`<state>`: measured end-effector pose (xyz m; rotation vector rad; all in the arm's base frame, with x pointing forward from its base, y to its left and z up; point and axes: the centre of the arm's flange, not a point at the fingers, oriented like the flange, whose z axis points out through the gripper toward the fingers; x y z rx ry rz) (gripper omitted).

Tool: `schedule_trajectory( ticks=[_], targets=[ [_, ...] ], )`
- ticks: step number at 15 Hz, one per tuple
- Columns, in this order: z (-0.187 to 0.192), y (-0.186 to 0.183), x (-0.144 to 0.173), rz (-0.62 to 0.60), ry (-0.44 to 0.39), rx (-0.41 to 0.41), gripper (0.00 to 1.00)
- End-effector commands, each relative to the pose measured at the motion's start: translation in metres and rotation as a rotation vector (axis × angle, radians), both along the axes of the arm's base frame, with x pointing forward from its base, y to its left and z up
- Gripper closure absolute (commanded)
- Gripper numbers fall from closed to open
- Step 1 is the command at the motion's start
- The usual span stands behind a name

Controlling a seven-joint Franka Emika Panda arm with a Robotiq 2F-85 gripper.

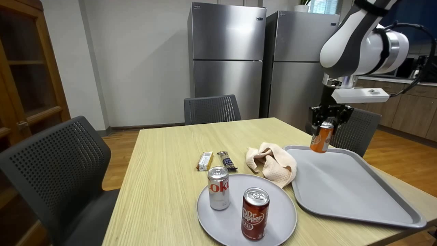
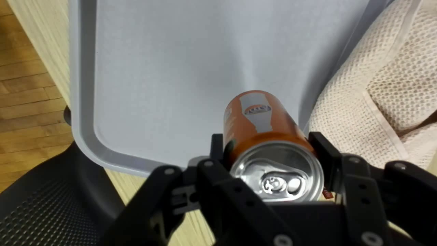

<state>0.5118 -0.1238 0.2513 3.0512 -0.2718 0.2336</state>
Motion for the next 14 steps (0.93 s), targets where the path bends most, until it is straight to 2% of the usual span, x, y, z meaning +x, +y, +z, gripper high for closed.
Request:
schedule_trajectory(
  ticks=[1,7,14],
  targets=[
    [-0.002,-0.029,0.005,-0.017,-0.006,-0.010,0.62],
    [-0.021,-0.062,0.012,-0.092,0.022,-0.034,0.62],
    [-0.047,-0.081,0.026,-0.134,0.056,-0.045,0.62]
  ],
)
